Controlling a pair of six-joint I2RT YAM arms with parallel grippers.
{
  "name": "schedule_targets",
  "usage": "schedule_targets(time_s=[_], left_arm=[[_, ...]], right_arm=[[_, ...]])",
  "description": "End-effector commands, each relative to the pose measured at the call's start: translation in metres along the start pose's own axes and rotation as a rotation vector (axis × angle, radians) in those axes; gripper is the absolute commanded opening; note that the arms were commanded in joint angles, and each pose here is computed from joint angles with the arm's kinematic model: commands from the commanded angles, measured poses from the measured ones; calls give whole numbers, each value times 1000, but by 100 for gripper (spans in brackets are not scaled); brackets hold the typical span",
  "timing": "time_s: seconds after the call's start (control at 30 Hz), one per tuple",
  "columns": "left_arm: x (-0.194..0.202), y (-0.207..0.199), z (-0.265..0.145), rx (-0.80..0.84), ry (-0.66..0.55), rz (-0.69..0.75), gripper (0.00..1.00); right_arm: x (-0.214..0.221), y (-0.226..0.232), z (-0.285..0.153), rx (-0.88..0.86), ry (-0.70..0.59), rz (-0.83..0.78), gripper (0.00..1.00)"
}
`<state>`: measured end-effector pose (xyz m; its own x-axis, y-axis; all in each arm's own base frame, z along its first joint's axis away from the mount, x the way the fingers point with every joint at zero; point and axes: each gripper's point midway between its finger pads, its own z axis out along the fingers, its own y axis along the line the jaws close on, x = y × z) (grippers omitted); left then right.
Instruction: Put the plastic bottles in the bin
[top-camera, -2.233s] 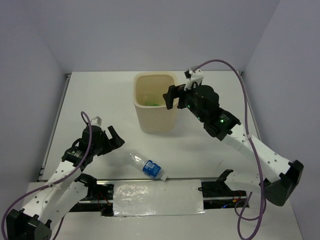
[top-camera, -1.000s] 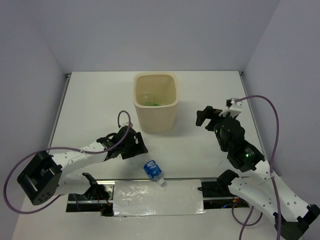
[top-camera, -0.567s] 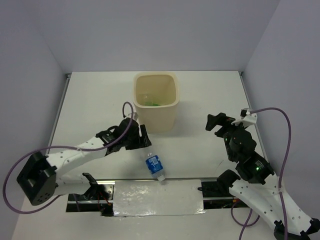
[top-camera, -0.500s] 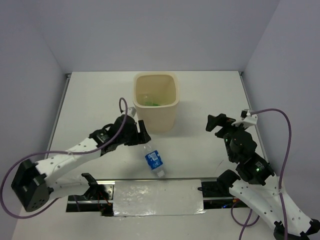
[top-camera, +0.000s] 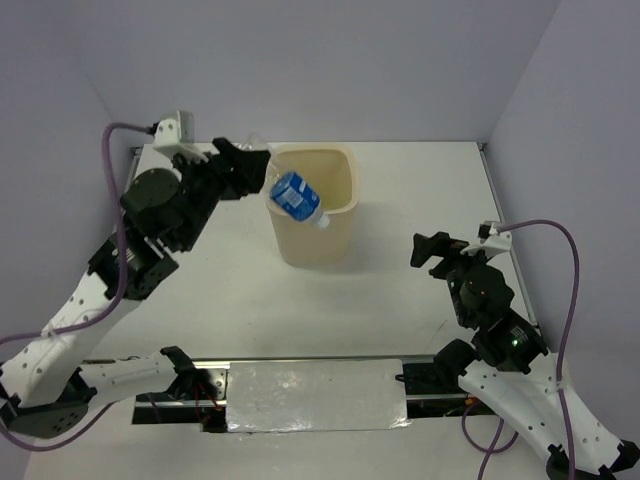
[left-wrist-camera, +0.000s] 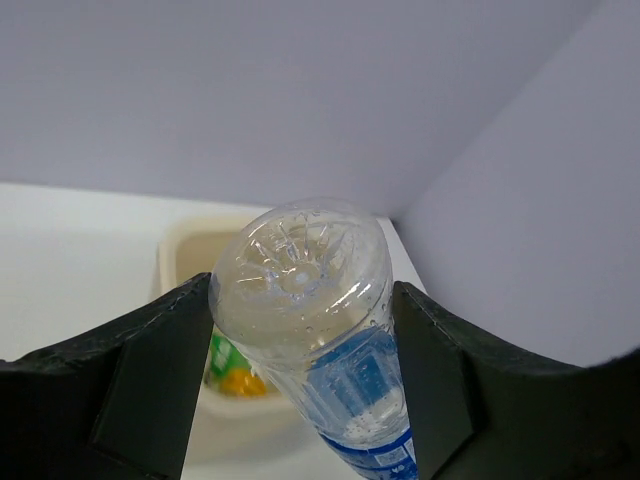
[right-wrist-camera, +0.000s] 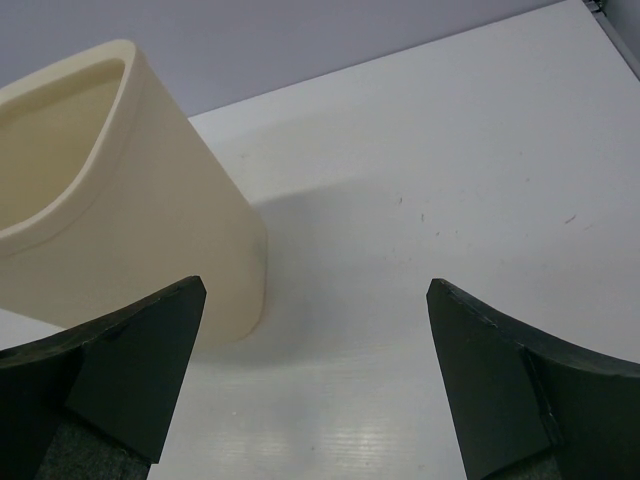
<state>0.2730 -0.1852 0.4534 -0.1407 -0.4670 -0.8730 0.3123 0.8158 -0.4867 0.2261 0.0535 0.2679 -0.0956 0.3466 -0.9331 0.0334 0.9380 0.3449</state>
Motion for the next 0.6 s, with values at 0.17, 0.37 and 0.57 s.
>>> schedule_targets(time_s=[0.17, 0.37, 0.57], left_arm=[[-43, 32, 102, -248, -134, 103, 16], [8, 59, 133, -292, -31, 119, 61], [-13, 48, 112, -229, -71, 116, 99]], right_arm=[[-5, -2, 6, 25, -21, -24, 100], [-1, -4, 9, 46, -8, -38, 100], [0, -4, 10, 53, -7, -30, 100]])
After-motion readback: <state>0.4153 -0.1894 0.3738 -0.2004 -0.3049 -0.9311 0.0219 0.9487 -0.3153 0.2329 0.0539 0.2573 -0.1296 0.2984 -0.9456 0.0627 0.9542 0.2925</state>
